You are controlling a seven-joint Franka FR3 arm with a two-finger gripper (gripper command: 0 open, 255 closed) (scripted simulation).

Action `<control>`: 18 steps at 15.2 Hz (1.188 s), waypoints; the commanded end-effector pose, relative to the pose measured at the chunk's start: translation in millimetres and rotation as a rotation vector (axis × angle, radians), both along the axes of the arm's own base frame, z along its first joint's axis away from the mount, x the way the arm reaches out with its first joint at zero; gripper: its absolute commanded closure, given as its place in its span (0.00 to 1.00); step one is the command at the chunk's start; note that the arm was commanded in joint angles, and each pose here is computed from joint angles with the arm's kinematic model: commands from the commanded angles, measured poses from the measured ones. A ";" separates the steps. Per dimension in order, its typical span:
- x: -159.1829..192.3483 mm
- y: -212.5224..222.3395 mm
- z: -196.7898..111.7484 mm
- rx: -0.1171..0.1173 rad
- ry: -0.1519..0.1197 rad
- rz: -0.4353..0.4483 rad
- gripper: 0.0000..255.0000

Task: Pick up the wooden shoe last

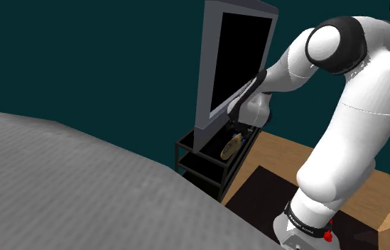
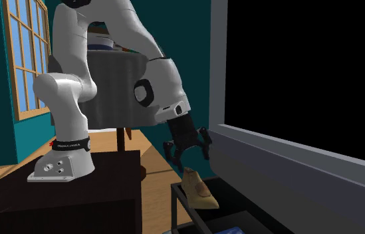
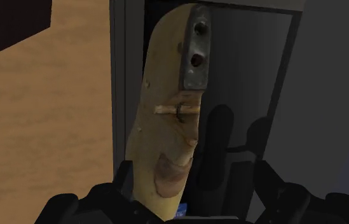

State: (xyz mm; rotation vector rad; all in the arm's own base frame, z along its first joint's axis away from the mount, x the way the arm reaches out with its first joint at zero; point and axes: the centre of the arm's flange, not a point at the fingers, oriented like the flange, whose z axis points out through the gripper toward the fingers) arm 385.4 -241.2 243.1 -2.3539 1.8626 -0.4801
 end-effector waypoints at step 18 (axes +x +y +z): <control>-3.0 -24.0 -66.0 0.014 -0.046 -0.124 1.00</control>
